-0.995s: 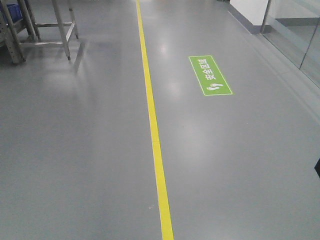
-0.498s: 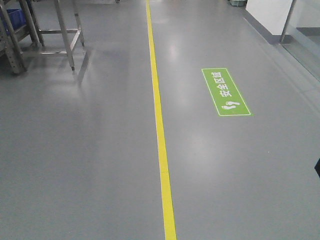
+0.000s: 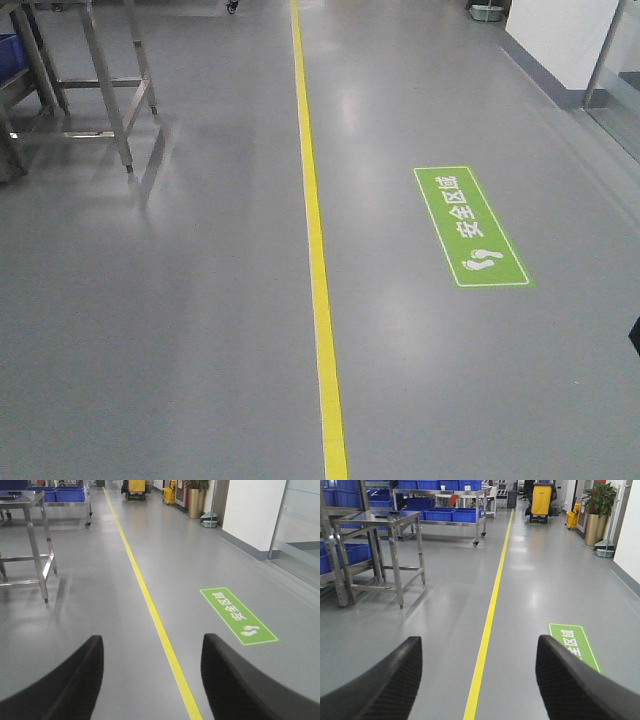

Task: Move and align brake pads A on conveyor
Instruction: 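Drive forward along the yellow floor line past the green sign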

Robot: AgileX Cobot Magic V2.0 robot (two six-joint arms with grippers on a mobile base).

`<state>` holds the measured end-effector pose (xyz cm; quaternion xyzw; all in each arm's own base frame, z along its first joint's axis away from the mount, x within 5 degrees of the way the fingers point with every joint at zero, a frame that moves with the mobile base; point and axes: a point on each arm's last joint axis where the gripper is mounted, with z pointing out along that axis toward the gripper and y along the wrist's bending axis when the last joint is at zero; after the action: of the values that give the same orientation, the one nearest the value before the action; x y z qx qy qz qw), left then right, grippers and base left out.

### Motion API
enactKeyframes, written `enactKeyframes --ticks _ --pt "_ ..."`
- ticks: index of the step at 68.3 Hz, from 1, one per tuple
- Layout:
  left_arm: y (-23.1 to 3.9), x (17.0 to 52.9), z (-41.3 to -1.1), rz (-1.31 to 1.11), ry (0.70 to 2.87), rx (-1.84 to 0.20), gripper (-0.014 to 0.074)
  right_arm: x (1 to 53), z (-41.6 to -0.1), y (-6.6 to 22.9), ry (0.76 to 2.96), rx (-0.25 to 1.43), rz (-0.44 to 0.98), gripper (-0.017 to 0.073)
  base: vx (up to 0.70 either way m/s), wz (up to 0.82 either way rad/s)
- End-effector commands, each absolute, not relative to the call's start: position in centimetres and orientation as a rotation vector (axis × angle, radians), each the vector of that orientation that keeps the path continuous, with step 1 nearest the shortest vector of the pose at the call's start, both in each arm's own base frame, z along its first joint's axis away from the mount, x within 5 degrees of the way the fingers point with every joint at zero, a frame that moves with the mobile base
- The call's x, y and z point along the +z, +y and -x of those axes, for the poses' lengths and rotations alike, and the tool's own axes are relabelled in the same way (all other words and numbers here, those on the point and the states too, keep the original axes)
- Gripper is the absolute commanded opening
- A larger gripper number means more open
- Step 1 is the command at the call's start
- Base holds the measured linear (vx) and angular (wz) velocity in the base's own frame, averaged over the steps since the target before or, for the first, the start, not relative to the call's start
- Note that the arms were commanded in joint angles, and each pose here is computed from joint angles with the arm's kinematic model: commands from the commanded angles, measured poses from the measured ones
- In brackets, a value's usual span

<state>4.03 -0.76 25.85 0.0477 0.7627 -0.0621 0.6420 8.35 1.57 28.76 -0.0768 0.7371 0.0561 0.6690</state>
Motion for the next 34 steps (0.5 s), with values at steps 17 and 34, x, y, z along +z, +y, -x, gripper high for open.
enactKeyframes --ticks 17,34 --pt "-0.76 27.32 -4.07 -0.098 1.655 -0.151 0.0407 30.33 -8.41 1.65 1.567 0.127 0.178 0.0471 0.73 -0.01" --pt "-0.76 27.30 -4.10 -0.098 1.658 -0.151 0.0407 30.31 -8.45 1.65 1.570 0.126 0.179 0.0471 0.79 0.08"
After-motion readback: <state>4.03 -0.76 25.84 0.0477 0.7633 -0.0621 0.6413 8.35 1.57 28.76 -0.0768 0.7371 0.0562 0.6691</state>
